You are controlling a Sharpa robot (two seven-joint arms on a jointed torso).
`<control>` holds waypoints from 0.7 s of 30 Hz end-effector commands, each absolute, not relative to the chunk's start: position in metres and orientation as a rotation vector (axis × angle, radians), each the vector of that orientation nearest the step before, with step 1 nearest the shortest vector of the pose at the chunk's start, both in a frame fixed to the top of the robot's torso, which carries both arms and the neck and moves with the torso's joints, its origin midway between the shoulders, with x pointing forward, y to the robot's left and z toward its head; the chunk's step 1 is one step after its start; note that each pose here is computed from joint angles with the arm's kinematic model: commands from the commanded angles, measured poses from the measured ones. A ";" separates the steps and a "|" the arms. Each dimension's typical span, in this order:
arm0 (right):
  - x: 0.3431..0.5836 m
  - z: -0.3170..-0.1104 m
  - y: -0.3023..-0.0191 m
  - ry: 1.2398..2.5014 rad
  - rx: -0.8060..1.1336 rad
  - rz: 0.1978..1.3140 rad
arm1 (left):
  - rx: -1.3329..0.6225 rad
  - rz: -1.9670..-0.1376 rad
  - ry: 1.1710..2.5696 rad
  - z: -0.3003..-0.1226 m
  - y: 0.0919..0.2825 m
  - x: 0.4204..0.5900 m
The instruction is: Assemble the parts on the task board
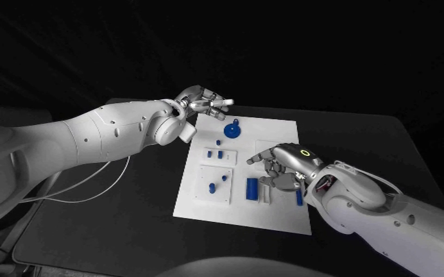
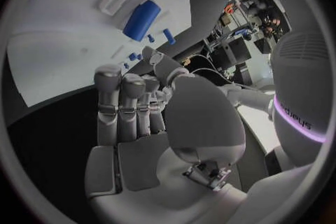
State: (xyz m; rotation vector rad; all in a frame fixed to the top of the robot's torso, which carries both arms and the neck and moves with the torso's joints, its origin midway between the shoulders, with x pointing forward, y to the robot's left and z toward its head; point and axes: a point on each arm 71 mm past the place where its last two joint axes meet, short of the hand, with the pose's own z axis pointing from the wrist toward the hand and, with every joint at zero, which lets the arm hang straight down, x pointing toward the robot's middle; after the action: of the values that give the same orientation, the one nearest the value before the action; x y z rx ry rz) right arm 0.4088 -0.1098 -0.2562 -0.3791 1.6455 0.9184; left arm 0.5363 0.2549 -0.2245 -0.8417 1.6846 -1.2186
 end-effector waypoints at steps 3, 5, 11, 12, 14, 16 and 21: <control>0.400 -0.264 -0.101 1.570 -0.615 0.868 | -0.828 -1.240 1.689 -0.224 0.251 0.536; 0.398 -0.269 -0.099 1.579 -0.656 0.850 | -0.828 -1.242 1.690 -0.224 0.251 0.536; 0.395 -0.278 -0.095 1.598 -0.746 0.784 | -0.828 -1.242 1.692 -0.224 0.251 0.537; 0.395 -0.279 -0.095 1.600 -0.757 0.772 | -0.828 -1.243 1.693 -0.224 0.251 0.537; 0.395 -0.280 -0.094 1.604 -0.776 0.749 | -0.828 -1.243 1.694 -0.224 0.251 0.537; 0.395 -0.281 -0.092 1.606 -0.796 0.727 | -0.828 -1.243 1.696 -0.224 0.251 0.537; 0.396 -0.283 -0.088 1.604 -0.828 0.694 | -0.829 -1.242 1.698 -0.225 0.252 0.537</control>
State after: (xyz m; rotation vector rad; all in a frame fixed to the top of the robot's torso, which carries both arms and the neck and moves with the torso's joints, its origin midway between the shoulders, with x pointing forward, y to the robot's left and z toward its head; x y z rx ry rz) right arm 0.3947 -0.0882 -0.2808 -0.7670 1.5983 0.7669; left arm 0.5370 0.2545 -0.2249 -0.8398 1.6892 -1.2218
